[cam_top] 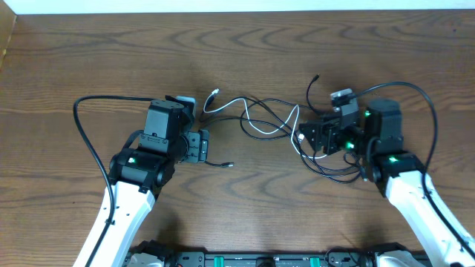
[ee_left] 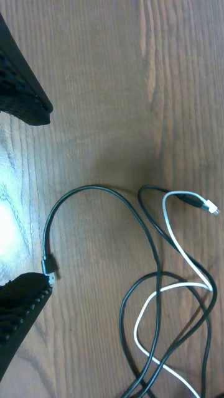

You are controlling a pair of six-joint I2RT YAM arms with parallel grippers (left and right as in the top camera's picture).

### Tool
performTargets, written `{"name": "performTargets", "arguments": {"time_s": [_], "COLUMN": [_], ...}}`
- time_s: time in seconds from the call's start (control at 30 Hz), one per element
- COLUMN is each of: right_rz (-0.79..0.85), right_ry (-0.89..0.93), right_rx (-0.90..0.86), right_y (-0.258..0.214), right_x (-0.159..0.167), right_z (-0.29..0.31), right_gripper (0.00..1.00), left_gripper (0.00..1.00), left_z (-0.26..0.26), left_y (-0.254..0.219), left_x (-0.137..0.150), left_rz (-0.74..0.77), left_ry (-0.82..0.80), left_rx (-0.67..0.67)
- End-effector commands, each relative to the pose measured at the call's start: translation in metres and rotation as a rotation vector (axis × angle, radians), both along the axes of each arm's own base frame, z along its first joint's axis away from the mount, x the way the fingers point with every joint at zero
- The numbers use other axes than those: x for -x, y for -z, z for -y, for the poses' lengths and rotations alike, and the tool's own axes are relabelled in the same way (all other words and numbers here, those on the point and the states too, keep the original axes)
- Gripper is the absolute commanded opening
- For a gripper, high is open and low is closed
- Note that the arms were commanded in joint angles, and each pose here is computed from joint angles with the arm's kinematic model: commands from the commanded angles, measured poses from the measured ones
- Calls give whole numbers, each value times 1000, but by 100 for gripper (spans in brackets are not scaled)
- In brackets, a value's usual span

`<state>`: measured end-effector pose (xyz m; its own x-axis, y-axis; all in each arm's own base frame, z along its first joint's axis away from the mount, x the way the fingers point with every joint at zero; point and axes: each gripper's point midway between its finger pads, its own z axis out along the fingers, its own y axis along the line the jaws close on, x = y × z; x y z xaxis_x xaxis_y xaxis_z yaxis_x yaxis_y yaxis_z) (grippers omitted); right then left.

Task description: Untangle cables

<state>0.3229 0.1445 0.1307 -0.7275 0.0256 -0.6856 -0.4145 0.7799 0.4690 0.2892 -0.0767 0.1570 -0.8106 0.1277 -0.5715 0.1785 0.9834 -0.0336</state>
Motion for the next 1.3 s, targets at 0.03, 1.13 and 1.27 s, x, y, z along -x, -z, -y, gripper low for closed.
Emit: {"name": "performTargets", "arguments": {"time_s": [0.03, 1.13, 1.27], "right_rz": [-44, -39, 90], "right_ry": [-10, -92, -120], "right_rx": [24, -188, -316], "right_y": [21, 23, -40], "right_x": [-2, -17, -19], "right_z": [-13, -84, -85], "right_gripper": [70, 1, 1], "left_gripper": [98, 99, 99], "left_z": [-7, -7, -7], "left_y": [1, 2, 2], "left_x": [0, 1, 1], "left_rz": [-8, -13, -13], "left_ry": [-36, -36, -36], "left_rx": [-17, -19, -19]}}
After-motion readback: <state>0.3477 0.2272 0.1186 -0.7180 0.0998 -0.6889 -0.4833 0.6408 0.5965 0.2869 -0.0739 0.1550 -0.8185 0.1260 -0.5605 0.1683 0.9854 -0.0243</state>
